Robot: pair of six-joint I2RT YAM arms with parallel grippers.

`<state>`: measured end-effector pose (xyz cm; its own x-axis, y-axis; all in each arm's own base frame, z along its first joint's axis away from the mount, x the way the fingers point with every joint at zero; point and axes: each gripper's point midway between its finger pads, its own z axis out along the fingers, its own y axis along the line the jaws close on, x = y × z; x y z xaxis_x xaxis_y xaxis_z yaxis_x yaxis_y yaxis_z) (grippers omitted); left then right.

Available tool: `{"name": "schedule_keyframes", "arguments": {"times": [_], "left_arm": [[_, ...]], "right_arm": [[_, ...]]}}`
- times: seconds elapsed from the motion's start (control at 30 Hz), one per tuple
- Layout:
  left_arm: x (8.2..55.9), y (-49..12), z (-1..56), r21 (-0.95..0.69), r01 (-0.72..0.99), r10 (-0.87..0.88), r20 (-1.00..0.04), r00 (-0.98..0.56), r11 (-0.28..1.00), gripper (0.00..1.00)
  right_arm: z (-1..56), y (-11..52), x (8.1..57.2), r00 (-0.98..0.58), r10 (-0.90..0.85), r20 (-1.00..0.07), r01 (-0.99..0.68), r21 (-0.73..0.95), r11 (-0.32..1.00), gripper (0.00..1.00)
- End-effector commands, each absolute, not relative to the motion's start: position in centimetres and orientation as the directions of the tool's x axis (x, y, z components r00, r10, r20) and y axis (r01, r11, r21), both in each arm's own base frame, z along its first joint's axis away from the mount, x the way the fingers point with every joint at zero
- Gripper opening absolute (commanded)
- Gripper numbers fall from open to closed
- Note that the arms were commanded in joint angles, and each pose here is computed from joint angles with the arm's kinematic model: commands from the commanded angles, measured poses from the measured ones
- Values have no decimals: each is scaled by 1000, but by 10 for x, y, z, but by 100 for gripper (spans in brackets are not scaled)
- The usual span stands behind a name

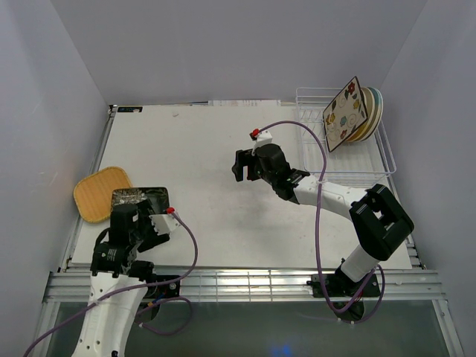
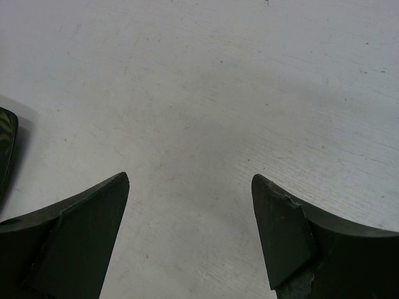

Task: Load the plates into the dish rack
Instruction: Pick up the plate from the corner of the board.

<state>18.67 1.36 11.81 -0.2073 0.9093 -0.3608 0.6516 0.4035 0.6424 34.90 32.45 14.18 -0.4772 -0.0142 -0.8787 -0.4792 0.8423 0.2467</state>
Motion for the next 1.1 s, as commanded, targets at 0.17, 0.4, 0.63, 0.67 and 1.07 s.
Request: {"name": "schedule_keyframes", "arguments": {"times": [0.17, 0.4, 0.63, 0.67, 1.07], "left_arm": [[125, 23, 88, 468, 853, 970, -179, -164, 231, 98], [130, 25, 65, 447, 871, 977, -149, -154, 206, 98], [146, 38, 31, 439, 876, 979, -65, -193, 202, 98], [150, 37, 31, 444, 871, 978, -77, -194, 208, 98], [207, 21, 44, 675, 717, 983, -166, -81, 173, 98]], "right_arm": [[166, 328, 351, -424, 21, -906, -502, 254, 827, 85], [165, 327, 349, -424, 20, -906, -499, 252, 829, 85], [166, 325, 349, -421, 23, -907, -498, 252, 830, 85], [166, 324, 349, -422, 22, -906, -496, 251, 831, 85], [166, 322, 348, -418, 24, -908, -493, 249, 834, 85]]}}
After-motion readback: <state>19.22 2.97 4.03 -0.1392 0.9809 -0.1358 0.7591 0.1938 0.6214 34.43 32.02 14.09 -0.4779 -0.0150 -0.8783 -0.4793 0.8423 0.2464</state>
